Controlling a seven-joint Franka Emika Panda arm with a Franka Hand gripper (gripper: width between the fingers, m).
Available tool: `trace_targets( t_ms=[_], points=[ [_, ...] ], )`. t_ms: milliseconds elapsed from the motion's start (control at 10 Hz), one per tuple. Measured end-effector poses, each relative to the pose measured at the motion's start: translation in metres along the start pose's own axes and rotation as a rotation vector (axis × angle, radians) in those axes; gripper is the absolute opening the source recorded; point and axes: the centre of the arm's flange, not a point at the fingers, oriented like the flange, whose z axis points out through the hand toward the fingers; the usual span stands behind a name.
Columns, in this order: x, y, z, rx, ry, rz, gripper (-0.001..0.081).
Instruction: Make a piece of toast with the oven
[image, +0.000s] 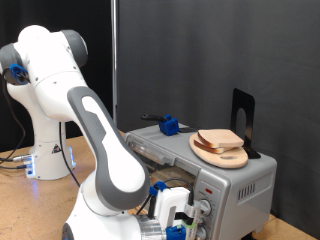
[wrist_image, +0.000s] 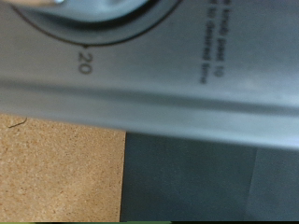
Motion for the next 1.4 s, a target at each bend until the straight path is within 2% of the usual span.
trace_targets(
  t_ms=[100,700,1200,1400],
  points=[
    [-0.0013,-0.0017,-0.0013,0.004,-0.004,0.002,0.0228],
    [-0.001,-0.0001,-0.0019,0.02,0.0,-0.005,0.0218],
    [0.0021,0.0018,-0.0023,0.052,0.028,-0.211,0.0214],
    [0.003,0.0014,-0.0025,0.065,0.035,-0.247,0.0214]
  ],
)
